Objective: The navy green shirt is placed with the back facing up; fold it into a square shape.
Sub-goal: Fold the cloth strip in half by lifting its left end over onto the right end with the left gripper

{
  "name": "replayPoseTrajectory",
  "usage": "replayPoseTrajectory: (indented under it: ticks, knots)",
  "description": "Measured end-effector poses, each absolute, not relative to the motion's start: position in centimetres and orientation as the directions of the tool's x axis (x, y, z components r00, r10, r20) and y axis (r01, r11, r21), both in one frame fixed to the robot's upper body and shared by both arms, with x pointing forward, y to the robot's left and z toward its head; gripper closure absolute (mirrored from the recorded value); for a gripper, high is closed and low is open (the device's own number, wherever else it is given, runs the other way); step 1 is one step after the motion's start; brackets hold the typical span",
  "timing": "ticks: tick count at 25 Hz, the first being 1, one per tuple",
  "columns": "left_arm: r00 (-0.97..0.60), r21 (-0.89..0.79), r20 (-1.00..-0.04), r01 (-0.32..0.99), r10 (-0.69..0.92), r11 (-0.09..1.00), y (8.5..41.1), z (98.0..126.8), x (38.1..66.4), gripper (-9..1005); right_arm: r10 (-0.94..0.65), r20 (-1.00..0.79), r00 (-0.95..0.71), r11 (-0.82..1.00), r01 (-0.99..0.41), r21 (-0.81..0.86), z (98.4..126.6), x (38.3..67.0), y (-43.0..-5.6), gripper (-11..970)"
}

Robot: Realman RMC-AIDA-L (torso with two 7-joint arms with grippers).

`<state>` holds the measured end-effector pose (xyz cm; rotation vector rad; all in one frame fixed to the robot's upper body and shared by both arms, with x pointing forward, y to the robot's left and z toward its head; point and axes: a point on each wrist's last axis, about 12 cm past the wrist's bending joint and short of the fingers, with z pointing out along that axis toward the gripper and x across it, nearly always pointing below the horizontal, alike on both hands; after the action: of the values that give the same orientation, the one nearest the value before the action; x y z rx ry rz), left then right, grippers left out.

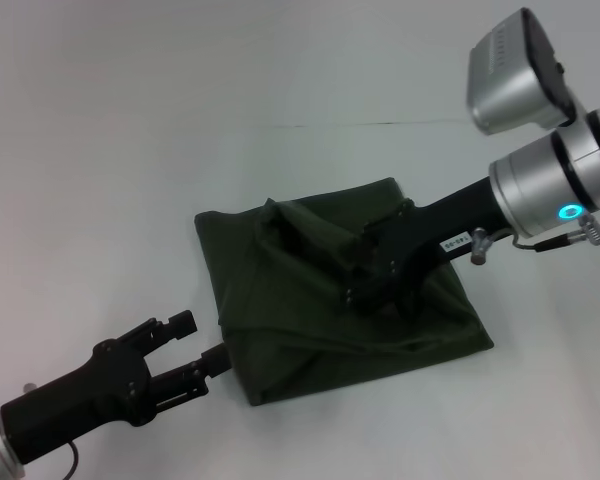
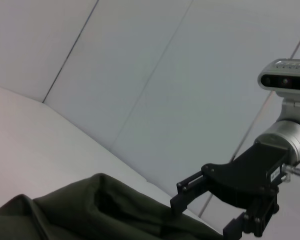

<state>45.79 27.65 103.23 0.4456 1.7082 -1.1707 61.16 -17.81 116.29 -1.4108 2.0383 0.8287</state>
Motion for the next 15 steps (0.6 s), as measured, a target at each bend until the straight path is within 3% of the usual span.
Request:
replayPoseTrajectory:
  ticks: [15]
  knots:
    - [-0.434,-0.492,-0.87,0.72,-0.236,0.49,27.7,103.0,45.8,106,-0.692,-0.662,-0.288,0.262,-0.955,0.142,115.0,61.0,-16.4,108]
